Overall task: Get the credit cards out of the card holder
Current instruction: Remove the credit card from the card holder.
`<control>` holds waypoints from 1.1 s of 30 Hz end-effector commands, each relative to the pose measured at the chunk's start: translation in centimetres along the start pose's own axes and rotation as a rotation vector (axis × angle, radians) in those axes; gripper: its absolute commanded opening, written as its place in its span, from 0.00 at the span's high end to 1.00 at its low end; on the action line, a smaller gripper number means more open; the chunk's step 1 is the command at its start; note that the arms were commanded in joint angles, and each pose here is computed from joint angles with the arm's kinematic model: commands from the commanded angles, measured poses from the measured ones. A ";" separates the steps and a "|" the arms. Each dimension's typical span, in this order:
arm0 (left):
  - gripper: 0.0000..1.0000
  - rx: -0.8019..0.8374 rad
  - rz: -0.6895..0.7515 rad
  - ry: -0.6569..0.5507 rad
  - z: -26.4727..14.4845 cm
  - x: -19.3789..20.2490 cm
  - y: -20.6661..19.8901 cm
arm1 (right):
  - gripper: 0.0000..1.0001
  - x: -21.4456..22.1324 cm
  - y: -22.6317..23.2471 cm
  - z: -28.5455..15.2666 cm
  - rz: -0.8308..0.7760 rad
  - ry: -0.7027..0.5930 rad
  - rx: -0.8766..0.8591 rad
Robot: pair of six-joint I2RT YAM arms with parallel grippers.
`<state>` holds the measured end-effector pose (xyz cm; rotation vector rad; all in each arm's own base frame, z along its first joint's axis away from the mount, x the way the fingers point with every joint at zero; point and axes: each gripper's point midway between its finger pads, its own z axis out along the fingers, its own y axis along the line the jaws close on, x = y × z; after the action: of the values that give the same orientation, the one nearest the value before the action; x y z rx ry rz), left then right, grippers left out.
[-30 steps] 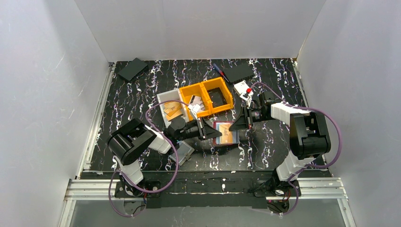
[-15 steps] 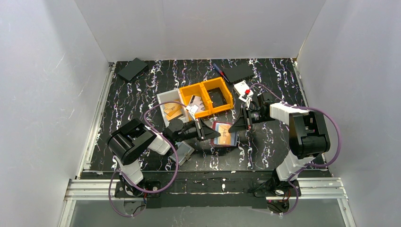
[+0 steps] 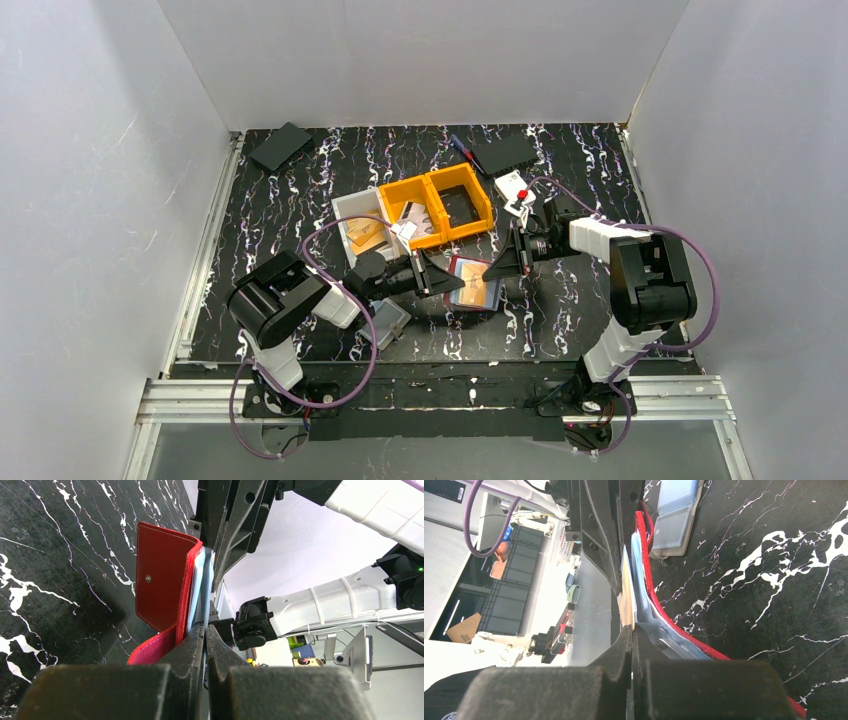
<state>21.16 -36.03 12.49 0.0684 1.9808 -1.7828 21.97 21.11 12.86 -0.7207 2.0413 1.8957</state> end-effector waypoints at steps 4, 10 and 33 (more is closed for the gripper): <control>1.00 0.022 0.024 -0.068 -0.4 -1.8 -0.8 | 0.99 -0.5 -0.1 0.0 -0.022 -0.016 -0.016; 1.00 0.000 0.018 -0.100 -0.9 -2.0 -0.3 | 0.97 -0.3 -1.0 -0.1 0.001 -0.005 0.022; 1.00 -0.046 -0.022 -0.104 -1.0 -1.5 1.4 | 0.74 0.6 -2.7 0.3 0.088 0.003 0.037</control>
<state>22.27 -34.41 10.76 -0.0683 2.0077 -1.7076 22.57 21.12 10.21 -0.6346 2.1521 1.8902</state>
